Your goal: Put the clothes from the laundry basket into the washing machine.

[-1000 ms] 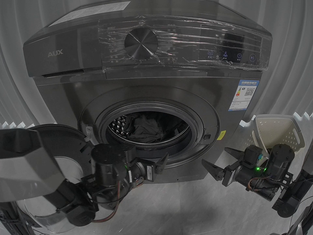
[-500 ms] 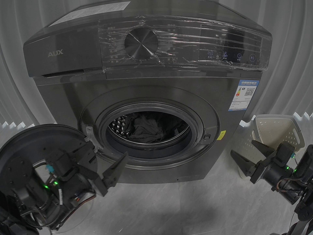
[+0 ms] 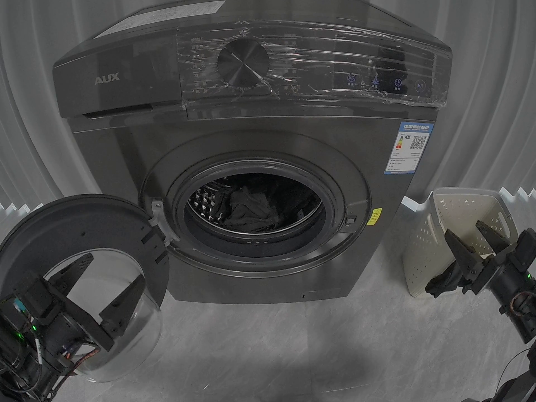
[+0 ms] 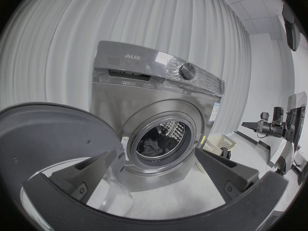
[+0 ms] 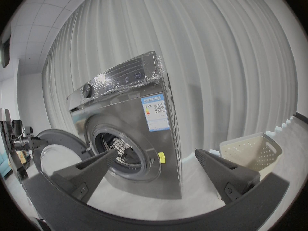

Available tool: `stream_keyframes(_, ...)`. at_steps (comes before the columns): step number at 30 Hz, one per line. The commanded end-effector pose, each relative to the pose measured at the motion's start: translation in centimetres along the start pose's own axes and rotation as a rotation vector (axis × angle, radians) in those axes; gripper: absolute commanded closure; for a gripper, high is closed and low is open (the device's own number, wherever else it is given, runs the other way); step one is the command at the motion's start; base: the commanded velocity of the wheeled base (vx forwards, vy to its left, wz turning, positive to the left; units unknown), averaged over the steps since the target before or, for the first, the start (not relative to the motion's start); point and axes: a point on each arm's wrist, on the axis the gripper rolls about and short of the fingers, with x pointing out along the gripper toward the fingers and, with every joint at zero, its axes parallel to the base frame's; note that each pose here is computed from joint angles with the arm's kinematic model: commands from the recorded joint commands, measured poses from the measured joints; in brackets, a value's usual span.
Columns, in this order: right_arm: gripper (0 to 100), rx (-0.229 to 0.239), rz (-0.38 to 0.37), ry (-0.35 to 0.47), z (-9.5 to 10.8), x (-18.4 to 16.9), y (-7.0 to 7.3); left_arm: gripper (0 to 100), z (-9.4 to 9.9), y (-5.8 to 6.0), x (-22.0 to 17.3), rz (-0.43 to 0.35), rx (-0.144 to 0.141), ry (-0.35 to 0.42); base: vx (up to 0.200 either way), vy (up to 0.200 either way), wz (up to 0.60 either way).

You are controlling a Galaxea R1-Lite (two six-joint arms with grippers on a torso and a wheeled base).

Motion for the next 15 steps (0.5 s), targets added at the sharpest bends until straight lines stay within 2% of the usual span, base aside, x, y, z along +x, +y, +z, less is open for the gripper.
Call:
stream_keyframes(1,0,-0.065,-0.011,0.035,0.6,-5.1,-0.7,0,0.6,1.9,-3.6,0.057,-0.010,-0.063,-0.200,0.000,0.00)
stream_keyframes(4,0,-0.070,-0.049,0.098,0.0,-7.2,-1.2,0,0.2,2.6,-5.2,0.077,-0.001,-0.056,-0.200,0.000,0.00)
stream_keyframes(5,0,-0.071,-0.052,0.101,-0.1,-7.3,-1.3,0,0.2,2.6,-5.2,0.079,0.000,-0.055,-0.200,0.000,0.00)
stream_keyframes(7,0,-0.081,-0.108,0.081,-0.2,-9.5,-1.8,0,-0.3,3.3,-6.6,0.119,0.000,-0.052,-0.200,0.000,0.00)
stream_keyframes(9,0,-0.085,-0.146,0.059,-0.5,-11.0,-2.0,0,-0.7,3.7,-7.8,0.144,-0.005,-0.059,0.000,0.000,0.00)
stream_keyframes(13,0,-0.125,-0.218,0.056,-1.1,-12.7,-2.2,0,-2.0,4.3,-9.5,0.186,-0.045,-0.031,0.000,0.000,0.00)
stream_keyframes(15,0,-0.135,-0.235,0.043,-1.5,-13.5,-2.2,0,-2.6,4.5,-10.1,0.216,-0.041,-0.012,0.000,0.000,0.00)
